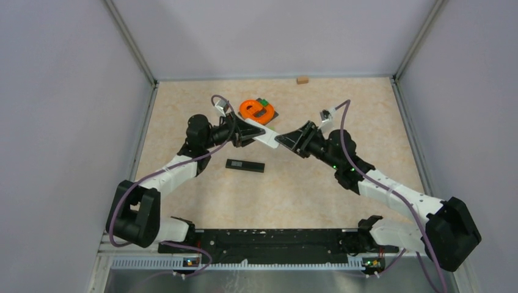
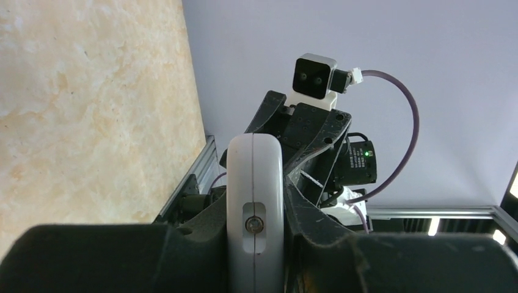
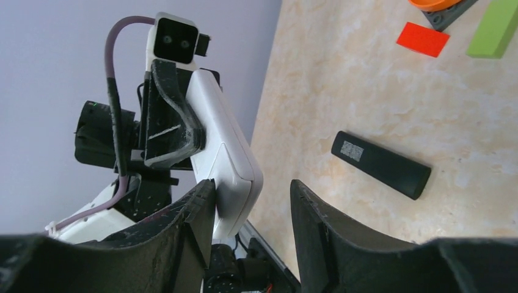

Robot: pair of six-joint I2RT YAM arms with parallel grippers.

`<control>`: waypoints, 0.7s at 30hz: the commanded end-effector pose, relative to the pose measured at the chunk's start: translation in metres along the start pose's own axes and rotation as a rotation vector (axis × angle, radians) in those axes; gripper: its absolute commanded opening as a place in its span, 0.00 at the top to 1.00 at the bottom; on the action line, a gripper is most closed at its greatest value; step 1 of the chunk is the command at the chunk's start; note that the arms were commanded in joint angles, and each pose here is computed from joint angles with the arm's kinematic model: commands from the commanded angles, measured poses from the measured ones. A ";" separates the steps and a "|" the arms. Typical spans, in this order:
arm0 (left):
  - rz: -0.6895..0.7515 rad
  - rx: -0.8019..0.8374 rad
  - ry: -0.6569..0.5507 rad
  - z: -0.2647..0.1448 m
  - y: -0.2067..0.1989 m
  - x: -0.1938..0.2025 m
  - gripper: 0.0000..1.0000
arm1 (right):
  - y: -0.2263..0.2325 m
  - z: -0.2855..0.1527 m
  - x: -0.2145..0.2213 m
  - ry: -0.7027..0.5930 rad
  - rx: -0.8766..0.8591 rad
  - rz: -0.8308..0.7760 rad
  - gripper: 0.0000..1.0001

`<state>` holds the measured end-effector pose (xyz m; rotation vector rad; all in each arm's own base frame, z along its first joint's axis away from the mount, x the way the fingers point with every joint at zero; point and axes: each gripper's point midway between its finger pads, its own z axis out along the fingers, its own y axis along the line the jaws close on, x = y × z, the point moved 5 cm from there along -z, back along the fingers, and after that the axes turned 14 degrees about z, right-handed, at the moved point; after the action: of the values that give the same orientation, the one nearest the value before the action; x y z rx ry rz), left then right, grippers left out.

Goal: Load the batteries into the remote control
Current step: Load the battery cover into the remote control.

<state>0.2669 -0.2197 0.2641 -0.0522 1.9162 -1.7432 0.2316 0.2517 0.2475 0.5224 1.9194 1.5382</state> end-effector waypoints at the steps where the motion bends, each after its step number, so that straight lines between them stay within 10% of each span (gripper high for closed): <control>1: 0.054 0.110 -0.053 -0.006 -0.038 -0.011 1.00 | 0.019 -0.005 -0.002 -0.005 -0.104 0.006 0.54; 21: 0.053 0.272 -0.054 -0.012 -0.071 -0.014 1.00 | 0.009 0.012 0.007 0.073 -0.155 -0.065 0.84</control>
<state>0.2692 -0.2146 0.2900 -0.0981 1.7941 -1.8290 0.2379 0.2626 0.2771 0.4399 1.7417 1.7160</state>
